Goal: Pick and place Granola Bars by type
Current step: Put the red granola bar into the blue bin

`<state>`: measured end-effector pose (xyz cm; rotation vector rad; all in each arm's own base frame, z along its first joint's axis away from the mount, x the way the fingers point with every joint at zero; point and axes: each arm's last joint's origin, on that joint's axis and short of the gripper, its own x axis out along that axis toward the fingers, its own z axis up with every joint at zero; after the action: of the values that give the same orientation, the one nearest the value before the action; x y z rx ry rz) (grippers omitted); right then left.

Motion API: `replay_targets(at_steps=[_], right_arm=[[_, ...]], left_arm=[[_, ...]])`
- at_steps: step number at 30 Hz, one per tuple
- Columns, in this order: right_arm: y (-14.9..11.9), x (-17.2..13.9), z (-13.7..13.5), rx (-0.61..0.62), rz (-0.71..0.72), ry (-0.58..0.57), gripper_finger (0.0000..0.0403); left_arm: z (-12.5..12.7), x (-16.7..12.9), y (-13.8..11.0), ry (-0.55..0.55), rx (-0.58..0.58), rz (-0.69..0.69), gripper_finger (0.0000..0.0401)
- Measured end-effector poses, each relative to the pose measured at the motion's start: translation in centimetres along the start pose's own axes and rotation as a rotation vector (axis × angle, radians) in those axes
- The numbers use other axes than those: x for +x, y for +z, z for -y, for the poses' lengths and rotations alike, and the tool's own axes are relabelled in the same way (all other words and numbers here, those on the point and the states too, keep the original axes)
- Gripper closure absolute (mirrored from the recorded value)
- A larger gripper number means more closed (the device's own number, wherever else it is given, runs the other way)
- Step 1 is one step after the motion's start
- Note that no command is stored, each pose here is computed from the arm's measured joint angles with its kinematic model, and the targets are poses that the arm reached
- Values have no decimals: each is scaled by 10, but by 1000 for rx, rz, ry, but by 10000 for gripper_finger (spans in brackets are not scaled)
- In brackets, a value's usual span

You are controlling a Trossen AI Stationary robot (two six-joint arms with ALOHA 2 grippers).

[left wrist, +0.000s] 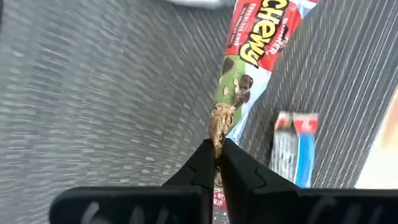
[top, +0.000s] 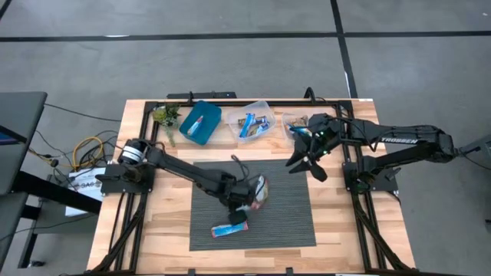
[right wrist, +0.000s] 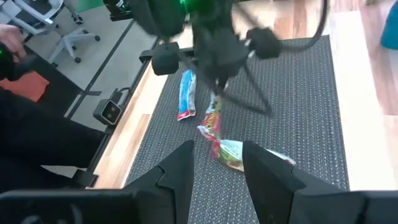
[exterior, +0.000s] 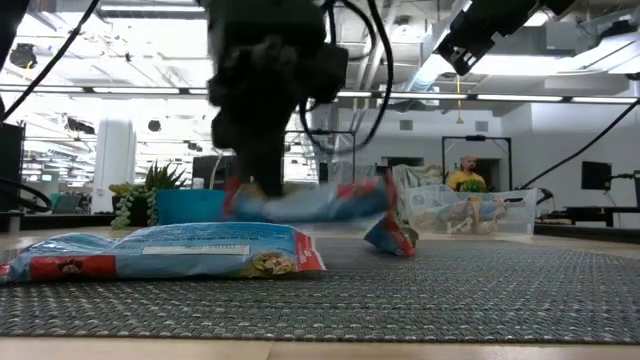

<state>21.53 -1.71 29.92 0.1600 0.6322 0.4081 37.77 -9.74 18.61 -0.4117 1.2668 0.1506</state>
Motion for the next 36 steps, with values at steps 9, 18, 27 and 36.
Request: replay_targets(at_steps=[9, 18, 27, 36], right_arm=[[10, -3, 8, -41, 89, -151, 277], [21, -7, 16, -67, 191, -475, 277], [18, -14, 27, 59, 193, -650, 277], [13, -16, 31, 113, 156, -666, 277]], left_arm=[[-54, -102, 18, 230, -316, 271, 400], [-149, -171, 2, 552, -611, 278, 401], [-227, -177, 6, 594, -779, 207, 400], [-258, -161, -2, 503, -868, 153, 335]])
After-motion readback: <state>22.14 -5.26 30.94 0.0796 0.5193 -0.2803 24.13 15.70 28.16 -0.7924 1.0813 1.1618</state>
